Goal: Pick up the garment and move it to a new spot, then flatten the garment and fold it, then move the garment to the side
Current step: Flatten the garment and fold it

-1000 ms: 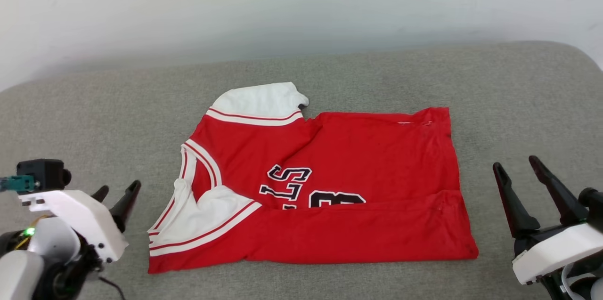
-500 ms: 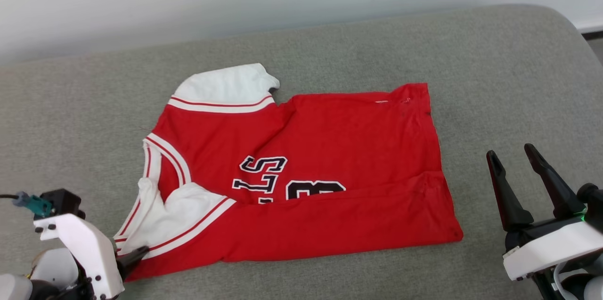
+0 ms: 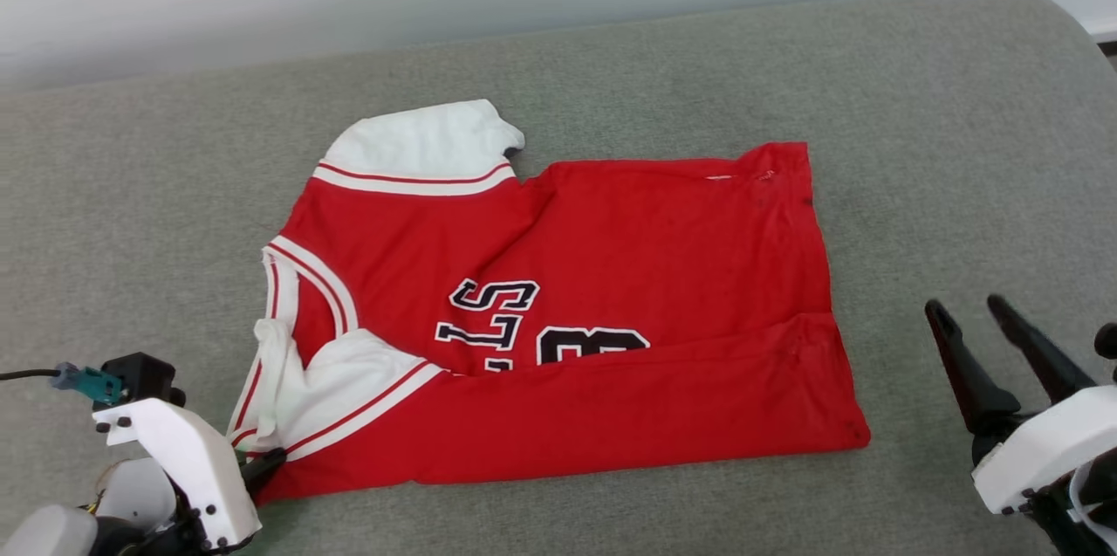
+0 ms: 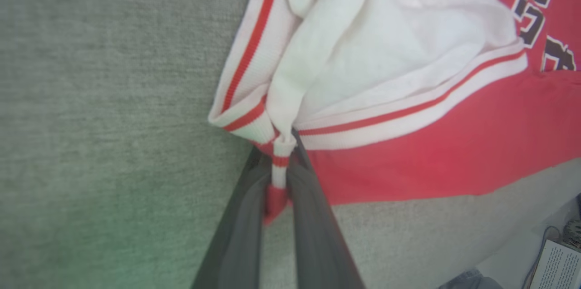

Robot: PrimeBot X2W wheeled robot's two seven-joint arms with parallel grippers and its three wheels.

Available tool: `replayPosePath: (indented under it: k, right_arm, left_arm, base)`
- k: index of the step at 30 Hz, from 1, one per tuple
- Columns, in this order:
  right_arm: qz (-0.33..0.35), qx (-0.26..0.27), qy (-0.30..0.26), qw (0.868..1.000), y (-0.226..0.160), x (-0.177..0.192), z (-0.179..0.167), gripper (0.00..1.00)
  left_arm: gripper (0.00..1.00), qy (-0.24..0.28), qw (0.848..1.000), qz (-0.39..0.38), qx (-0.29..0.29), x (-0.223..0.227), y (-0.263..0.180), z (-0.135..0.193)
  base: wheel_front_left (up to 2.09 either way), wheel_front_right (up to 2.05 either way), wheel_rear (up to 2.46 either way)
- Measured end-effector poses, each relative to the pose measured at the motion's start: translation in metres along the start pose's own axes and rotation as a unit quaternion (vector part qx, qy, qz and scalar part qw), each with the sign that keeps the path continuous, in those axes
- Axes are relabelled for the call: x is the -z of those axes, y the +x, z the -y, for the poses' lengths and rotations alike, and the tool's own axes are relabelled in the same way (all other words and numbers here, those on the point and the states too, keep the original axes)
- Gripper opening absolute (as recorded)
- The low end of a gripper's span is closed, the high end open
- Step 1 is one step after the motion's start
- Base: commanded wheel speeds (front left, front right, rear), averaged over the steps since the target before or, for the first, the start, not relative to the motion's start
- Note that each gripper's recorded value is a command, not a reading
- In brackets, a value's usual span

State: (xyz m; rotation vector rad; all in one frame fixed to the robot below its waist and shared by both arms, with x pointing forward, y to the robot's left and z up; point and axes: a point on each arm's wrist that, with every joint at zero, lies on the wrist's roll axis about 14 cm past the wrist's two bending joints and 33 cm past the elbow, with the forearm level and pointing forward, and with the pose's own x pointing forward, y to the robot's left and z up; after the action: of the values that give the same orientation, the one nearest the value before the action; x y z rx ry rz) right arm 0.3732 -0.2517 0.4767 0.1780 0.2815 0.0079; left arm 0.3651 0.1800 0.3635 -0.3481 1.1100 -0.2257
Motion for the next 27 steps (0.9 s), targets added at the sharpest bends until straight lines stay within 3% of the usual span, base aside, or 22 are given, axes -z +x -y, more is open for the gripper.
replayPosePath:
  k: [1, 5, 11, 20, 21, 22, 23, 27]
  right_arm:
    - [0.000, 0.000, 0.000, 1.000, 0.000, 0.000, 0.000, 1.00]
    - [-0.123, -0.011, 0.012, 0.992, 0.000, 0.033, 0.005, 1.00]
    - [-0.288, -0.033, 0.027, 0.957, -0.003, 0.075, 0.000, 1.00]
    - [-0.384, -0.087, 0.034, 0.919, 0.016, 0.114, -0.043, 1.00]
    - [-0.392, -0.090, 0.034, 0.915, 0.017, 0.118, -0.045, 0.82]
    - [-0.399, -0.092, 0.033, 0.912, 0.018, 0.121, -0.046, 0.23]
    - [-0.404, -0.096, 0.035, 0.909, 0.019, 0.124, -0.049, 0.00]
    - [-0.412, -0.103, 0.036, 0.905, 0.022, 0.127, -0.052, 0.00]
  left_arm:
    - [0.00, 0.000, 1.000, 0.000, 0.000, 0.000, 0.000, 0.000]
    - [0.00, 0.004, 0.999, 0.036, 0.001, -0.005, -0.008, 0.003]
    - [0.00, 0.024, 0.995, 0.094, 0.008, -0.020, -0.027, 0.014]
    - [0.00, 0.038, 0.990, 0.135, 0.011, -0.035, -0.036, 0.023]
    - [0.00, 0.037, 0.990, 0.135, 0.011, -0.035, -0.035, 0.023]
    - [0.00, 0.036, 0.990, 0.136, 0.010, -0.035, -0.035, 0.023]
    - [0.00, 0.035, 0.989, 0.140, 0.008, -0.036, -0.035, 0.022]
    - [0.00, 0.030, 0.989, 0.141, 0.009, -0.034, -0.034, 0.023]
  base:
    - [0.00, 0.00, 0.00]
    - [0.00, 0.00, 0.00]
    - [0.00, 0.00, 0.00]
    - [0.00, 0.00, 0.00]
    - [0.00, 0.00, 0.00]
    - [0.00, 0.00, 0.00]
    - [0.00, 0.00, 0.00]
    - [0.00, 0.00, 0.00]
